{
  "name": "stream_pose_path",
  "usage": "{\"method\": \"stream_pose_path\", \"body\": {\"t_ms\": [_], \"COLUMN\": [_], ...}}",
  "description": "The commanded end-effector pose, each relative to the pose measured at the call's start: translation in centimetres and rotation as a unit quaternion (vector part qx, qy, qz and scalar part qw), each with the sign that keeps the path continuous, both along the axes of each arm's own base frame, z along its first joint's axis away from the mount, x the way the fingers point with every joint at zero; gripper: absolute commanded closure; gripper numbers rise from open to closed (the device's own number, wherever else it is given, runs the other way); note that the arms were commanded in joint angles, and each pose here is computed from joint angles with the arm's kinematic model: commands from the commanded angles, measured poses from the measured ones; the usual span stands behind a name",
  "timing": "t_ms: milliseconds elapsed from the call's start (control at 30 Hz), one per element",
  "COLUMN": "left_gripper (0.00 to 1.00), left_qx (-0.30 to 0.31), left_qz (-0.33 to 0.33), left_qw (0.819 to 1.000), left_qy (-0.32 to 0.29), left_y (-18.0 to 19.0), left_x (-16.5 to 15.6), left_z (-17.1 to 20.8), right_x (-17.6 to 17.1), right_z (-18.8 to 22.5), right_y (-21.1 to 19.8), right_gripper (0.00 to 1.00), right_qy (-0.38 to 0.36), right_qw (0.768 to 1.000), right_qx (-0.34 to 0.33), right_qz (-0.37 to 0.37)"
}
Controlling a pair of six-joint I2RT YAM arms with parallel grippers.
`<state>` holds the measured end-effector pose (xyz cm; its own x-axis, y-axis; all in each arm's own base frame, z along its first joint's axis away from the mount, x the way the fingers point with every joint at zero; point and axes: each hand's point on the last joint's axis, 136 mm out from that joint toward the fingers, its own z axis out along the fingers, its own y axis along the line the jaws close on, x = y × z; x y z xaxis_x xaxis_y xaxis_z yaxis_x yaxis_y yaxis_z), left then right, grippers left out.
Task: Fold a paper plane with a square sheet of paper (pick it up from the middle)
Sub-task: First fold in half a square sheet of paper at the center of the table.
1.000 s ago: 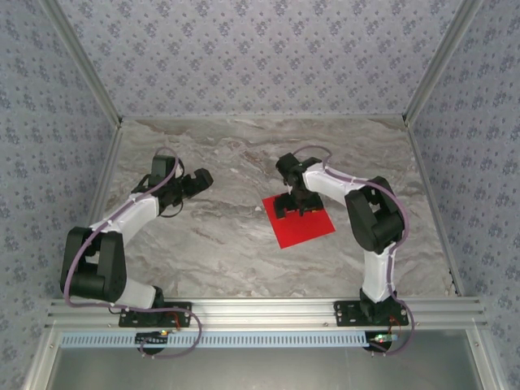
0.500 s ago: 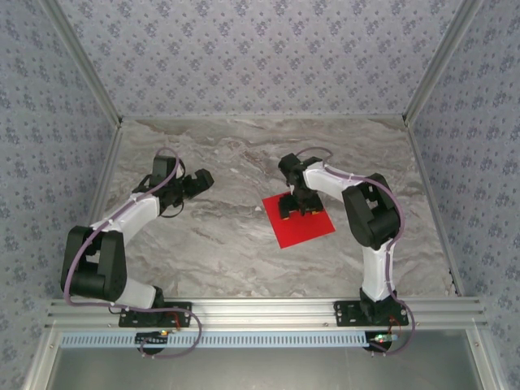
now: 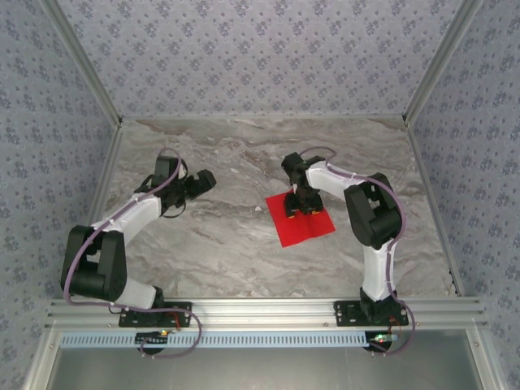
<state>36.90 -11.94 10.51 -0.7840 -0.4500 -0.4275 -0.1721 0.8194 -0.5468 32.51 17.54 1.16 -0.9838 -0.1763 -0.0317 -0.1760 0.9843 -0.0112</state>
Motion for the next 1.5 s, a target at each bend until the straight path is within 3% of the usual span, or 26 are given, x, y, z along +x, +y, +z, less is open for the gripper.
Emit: {"method": "stream_pose_path", "body": {"t_ms": [0,133,333,400,500,633,833,1067,1167,1300,1467], "left_gripper": [0.01,0.01,0.02,0.04,0.05,0.05,0.04,0.08,0.18,0.42,0.64], "left_qx": [-0.018,-0.046,-0.102,-0.141,-0.197,-0.249,-0.324,-0.376,-0.391,-0.396,-0.396], "left_qz": [-0.008,-0.031,-0.065,-0.082,-0.098,-0.111,-0.126,-0.145,-0.152,-0.153,-0.156], "left_qw": [1.0,0.998,0.993,0.986,0.976,0.962,0.937,0.915,0.908,0.906,0.905], "left_qy": [0.001,0.006,0.018,0.018,0.011,0.004,0.013,0.018,0.008,0.004,-0.005], "left_y": [-1.1,-3.1,-6.9,-8.5,-10.4,-12.0,-13.5,-15.3,-15.9,-16.1,-16.3], "left_x": [0.2,-0.1,-0.6,-0.5,-0.5,-0.6,-1.2,-1.4,-1.2,-1.1,-0.9], "left_z": [0.5,0.6,0.3,0.6,1.0,1.5,1.6,1.8,2.3,2.4,2.8], "right_x": [-1.1,-0.2,1.0,1.0,1.8,2.4,2.9,2.9,2.9,2.9,2.7], "right_z": [-4.2,-2.1,1.5,3.3,7.4,10.5,11.0,10.6,10.3,10.0,9.6], "right_y": [-2.5,-1.2,2.3,4.4,7.2,9.1,10.1,10.4,10.3,10.1,10.0], "right_gripper": [0.35,0.41,0.65,0.68,0.69,0.69,0.68,0.66,0.66,0.66,0.66], "right_qy": [0.026,0.0,-0.016,-0.011,-0.014,0.0,0.016,0.032,0.035,0.038,0.045], "right_qw": [0.999,0.999,0.98,0.956,0.898,0.839,0.805,0.797,0.797,0.798,0.798], "right_qx": [-0.04,0.02,0.184,0.282,0.429,0.534,0.582,0.593,0.592,0.589,0.588], "right_qz": [-0.022,-0.048,-0.078,-0.084,-0.094,-0.103,-0.109,-0.111,-0.114,-0.12,-0.123]}}
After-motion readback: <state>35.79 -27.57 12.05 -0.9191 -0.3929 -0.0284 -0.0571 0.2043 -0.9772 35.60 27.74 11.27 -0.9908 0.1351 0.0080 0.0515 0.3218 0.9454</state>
